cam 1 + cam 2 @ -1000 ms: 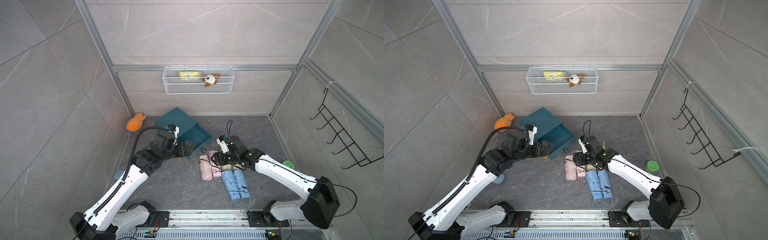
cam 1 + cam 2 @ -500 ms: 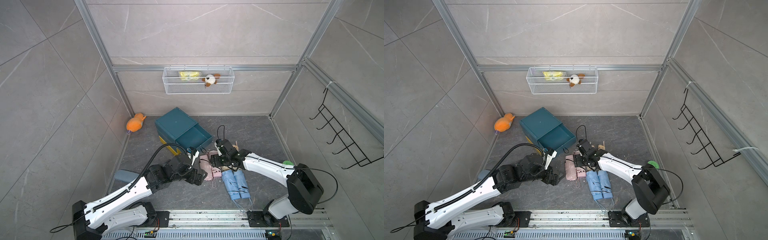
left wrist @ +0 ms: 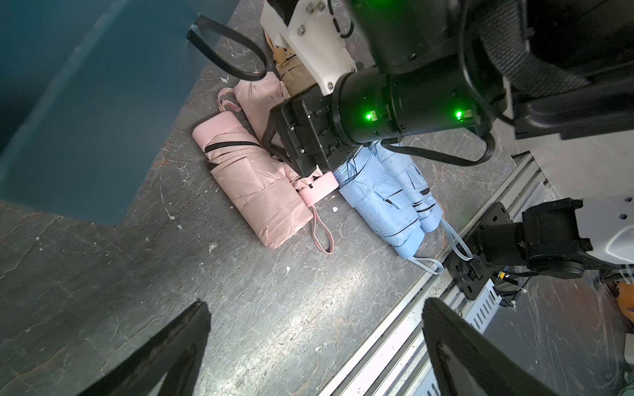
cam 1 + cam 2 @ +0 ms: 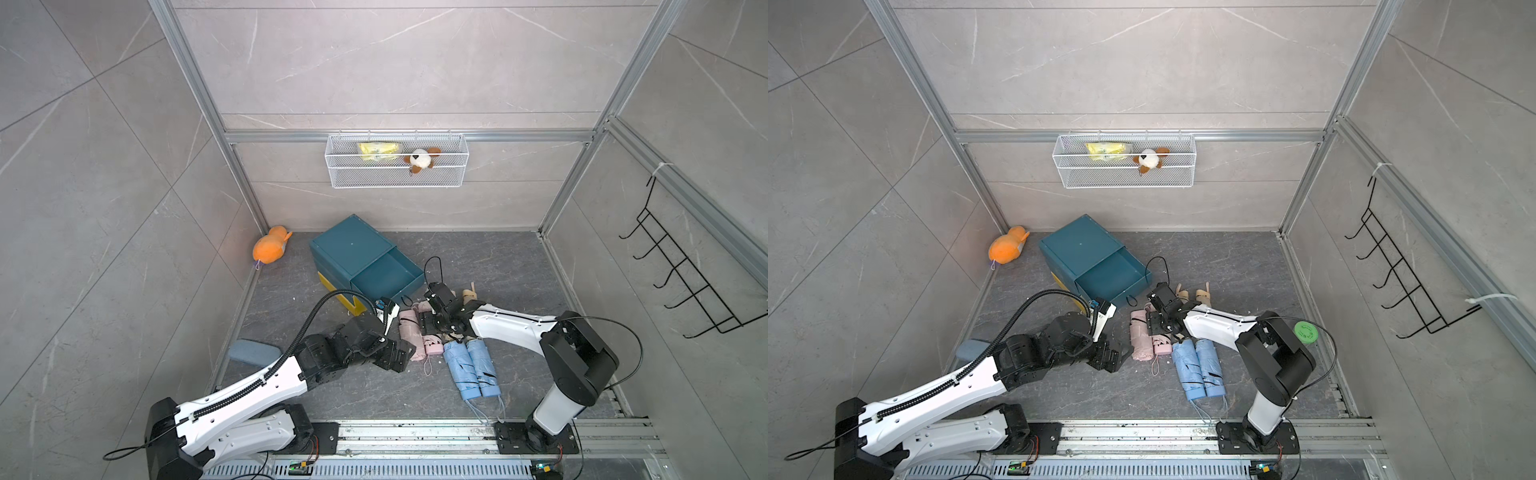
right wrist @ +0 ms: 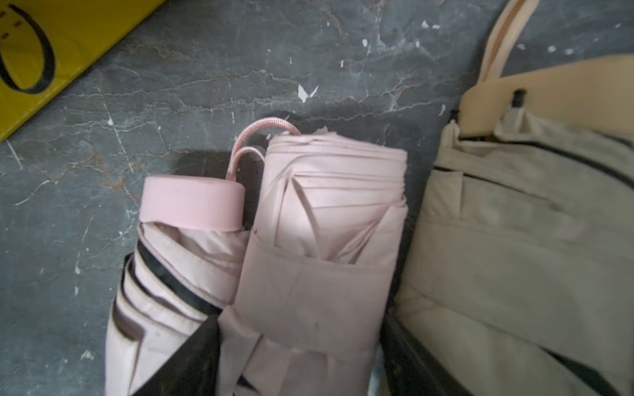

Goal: Place the umbrella in the drawer by color
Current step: Pick up the umbrella from the center of the board.

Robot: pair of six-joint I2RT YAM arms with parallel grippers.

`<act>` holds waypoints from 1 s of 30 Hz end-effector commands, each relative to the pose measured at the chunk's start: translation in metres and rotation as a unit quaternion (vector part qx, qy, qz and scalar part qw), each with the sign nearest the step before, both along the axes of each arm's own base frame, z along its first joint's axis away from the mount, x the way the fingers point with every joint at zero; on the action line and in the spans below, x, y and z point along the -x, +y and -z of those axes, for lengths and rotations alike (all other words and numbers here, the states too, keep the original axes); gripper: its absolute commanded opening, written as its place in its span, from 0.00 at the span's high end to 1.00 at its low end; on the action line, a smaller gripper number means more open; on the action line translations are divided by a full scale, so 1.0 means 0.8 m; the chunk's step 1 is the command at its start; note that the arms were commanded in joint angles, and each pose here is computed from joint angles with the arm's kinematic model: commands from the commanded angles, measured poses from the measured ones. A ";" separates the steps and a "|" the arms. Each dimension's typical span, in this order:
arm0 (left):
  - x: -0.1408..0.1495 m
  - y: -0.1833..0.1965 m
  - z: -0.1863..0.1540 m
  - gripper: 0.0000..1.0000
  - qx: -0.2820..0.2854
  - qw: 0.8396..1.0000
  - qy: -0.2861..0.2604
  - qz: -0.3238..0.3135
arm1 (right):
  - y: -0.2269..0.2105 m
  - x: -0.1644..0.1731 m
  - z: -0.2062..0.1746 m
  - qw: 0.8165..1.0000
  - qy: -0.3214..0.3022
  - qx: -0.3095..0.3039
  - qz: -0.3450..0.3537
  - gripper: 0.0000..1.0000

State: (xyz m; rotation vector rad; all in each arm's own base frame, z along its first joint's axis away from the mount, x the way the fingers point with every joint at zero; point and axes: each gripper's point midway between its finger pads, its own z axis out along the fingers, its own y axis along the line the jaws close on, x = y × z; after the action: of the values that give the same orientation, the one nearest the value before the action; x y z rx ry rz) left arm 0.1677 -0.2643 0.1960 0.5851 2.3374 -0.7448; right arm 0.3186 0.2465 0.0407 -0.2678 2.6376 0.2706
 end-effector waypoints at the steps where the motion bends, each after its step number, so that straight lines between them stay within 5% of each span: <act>1: -0.002 -0.003 -0.009 0.00 0.013 1.000 -0.019 0.004 | -0.001 -0.007 0.014 1.000 -0.002 0.012 0.014 0.25; 8: -0.001 -0.002 -0.011 0.00 0.019 1.000 -0.022 0.006 | -0.003 -0.001 0.029 1.000 0.006 0.013 0.014 0.30; 15: -0.003 -0.005 -0.015 0.00 0.023 0.999 -0.025 0.005 | -0.004 0.004 -0.005 1.000 -0.018 -0.014 0.010 0.57; 30: -0.031 -0.036 -0.066 0.00 0.034 0.997 -0.066 0.004 | -0.018 0.024 -0.108 0.995 -0.077 -0.061 -0.005 0.59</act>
State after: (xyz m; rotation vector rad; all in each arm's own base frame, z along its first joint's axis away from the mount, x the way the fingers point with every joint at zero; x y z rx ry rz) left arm 0.1825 -0.2828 0.2187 0.5861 2.2736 -0.7547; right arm 0.3031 0.2379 0.1136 -0.2397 2.4747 0.4208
